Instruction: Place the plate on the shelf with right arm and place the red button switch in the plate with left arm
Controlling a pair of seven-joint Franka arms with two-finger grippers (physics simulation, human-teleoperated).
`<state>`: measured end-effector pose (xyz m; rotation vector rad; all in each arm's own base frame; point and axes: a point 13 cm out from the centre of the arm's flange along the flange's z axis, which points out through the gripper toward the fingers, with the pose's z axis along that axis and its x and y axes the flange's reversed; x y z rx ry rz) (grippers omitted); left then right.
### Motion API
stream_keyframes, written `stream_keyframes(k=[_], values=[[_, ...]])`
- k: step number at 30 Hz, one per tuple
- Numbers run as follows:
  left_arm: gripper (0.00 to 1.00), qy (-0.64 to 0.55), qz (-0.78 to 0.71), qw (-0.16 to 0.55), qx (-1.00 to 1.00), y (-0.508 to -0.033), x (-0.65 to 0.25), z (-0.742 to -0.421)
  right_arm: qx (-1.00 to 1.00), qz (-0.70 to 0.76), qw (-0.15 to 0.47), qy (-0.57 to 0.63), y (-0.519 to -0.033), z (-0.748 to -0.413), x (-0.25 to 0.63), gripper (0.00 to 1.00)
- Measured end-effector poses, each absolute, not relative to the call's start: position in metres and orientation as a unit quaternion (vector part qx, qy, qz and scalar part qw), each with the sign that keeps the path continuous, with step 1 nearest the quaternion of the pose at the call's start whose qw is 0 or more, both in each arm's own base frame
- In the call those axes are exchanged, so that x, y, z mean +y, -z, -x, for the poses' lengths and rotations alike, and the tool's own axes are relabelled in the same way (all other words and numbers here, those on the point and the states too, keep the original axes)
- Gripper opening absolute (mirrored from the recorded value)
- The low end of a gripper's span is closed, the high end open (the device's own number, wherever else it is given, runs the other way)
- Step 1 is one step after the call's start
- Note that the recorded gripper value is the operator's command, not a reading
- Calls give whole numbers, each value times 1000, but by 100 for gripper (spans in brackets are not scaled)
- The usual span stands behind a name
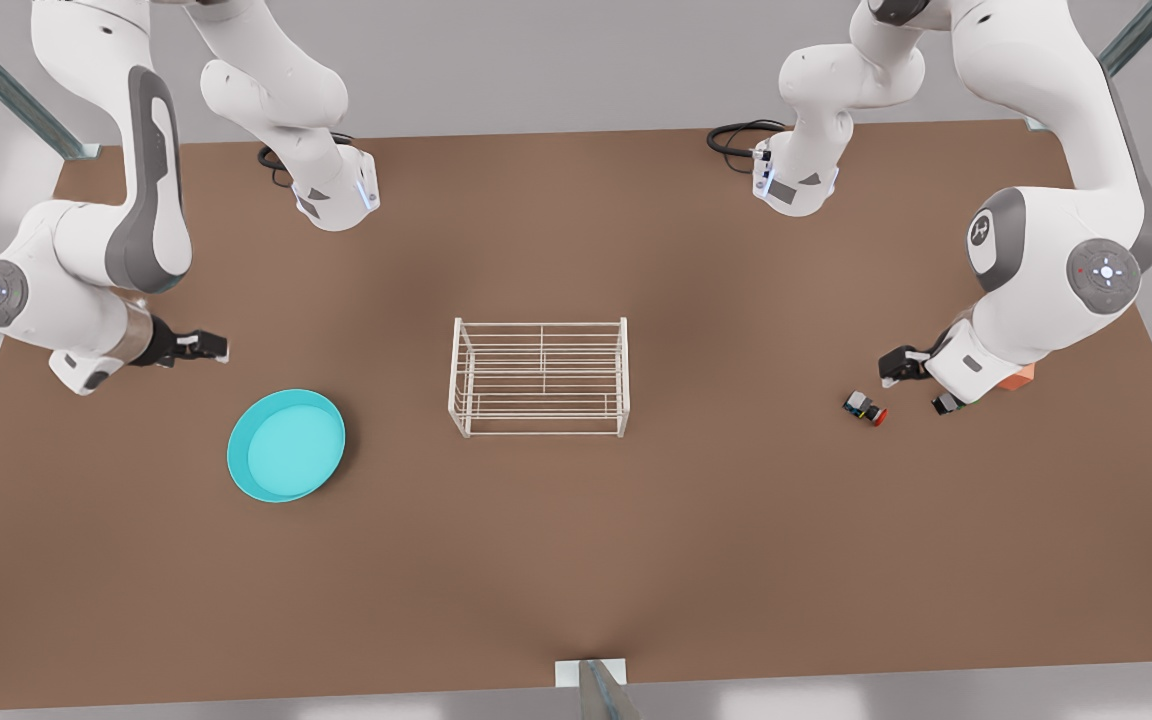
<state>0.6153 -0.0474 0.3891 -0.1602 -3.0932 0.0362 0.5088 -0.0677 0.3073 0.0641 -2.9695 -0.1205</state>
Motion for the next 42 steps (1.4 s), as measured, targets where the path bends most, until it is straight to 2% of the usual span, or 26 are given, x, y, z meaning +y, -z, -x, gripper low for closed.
stream_keyframes(k=[3, 6, 11, 14, 22, 27, 30, 33, 38, 42], values=[[100, -13, 54, 19, -998, -390, -50, -617, -995, -26, 82, 42, -291, -522, -73, 100], [100, -11, 57, 17, -998, -389, -51, -618, -995, -13, 78, 59, -263, -558, -94, 100], [100, -7, 58, 18, -998, -386, -48, -619, -994, -3, 79, 75, -206, -604, -140, 100], [100, -6, 58, 21, -998, -383, -47, -618, -993, -12, 83, 87, -169, -616, -139, 99], [100, -5, 56, 26, -998, -378, -43, -616, -989, -13, 94, 115, -96, -608, -144, 89], [100, -5, 55, 28, -998, -377, -41, -615, -986, -5, 104, 133, -67, -597, -149, 83], [100, -5, 54, 29, -998, -376, -40, -615, -984, -9, 111, 142, -60, -592, -136, 81], [100, -5, 53, 32, -998, -374, -40, -614, -983, -15, 113, 146, -60, -590, -123, 70], [100, -5, 50, 32, -998, -373, -39, -613, -983, -16, 112, 145, -58, -589, -125, 67], [100, -5, 49, 32, -998, -373, -39, -613, -984, -17, 110, 142, -56, -590, -130, 58]])
